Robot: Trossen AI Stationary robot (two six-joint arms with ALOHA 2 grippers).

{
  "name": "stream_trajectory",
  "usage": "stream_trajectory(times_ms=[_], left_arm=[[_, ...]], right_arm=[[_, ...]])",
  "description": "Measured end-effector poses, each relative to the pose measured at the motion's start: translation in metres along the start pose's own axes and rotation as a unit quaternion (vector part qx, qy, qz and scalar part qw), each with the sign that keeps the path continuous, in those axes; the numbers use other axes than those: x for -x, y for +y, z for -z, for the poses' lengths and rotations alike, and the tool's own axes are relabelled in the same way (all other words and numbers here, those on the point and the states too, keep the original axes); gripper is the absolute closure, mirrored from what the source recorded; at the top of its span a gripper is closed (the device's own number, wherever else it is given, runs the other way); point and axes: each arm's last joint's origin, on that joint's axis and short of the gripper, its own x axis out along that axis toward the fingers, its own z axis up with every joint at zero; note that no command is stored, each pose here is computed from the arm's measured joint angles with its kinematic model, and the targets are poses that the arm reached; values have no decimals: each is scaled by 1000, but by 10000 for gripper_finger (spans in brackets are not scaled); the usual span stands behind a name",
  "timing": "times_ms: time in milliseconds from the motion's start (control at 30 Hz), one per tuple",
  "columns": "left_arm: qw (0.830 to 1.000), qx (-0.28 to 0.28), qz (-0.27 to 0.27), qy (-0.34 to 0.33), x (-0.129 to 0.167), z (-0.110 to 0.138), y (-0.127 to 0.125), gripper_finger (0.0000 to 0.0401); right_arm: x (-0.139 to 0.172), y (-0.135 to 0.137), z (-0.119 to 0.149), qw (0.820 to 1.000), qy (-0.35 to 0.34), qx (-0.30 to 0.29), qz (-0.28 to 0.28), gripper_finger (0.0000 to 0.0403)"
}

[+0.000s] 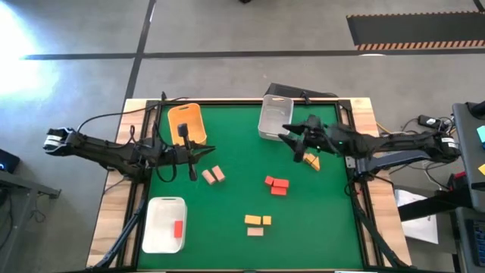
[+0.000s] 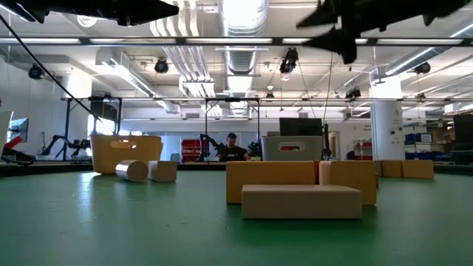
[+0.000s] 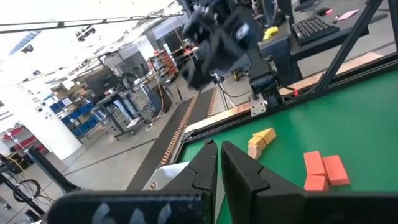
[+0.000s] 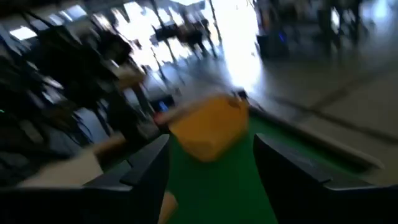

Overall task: Sort & place blocks by color
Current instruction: Put the brown block into the gray bin

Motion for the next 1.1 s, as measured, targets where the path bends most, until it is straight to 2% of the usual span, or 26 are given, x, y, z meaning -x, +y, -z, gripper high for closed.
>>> stream_trajectory(times_ms=[67,167,300,433,600,700,900,1100], left_arm=[[1000,0,-1,-1,0,0,0,396],[1000,-2,-1,-1,0,0,0,396],[1000,0,-2,-4,0,-2,1,396],[1000,0,-2,-3,0,0,0,396],[1000,0,-2,-3,-2,-2,0,396],[1000,9,-1,-3,-3,-2,0,396],[996,84,4,8,-4,3,-3,396],[995,98,1,2,-7,3,-4,396]], right_arm=[[-1,-1,-1,995,77,-5,57,184],[5,-4,-1,976,174,-10,127,184],[16,-9,3,945,269,-13,185,184],[26,-14,12,917,330,-10,226,184],[29,-19,21,903,355,-4,240,184],[27,-19,21,905,351,-5,240,184],[12,-18,21,917,329,0,226,184],[5,-19,34,898,380,8,224,184]])
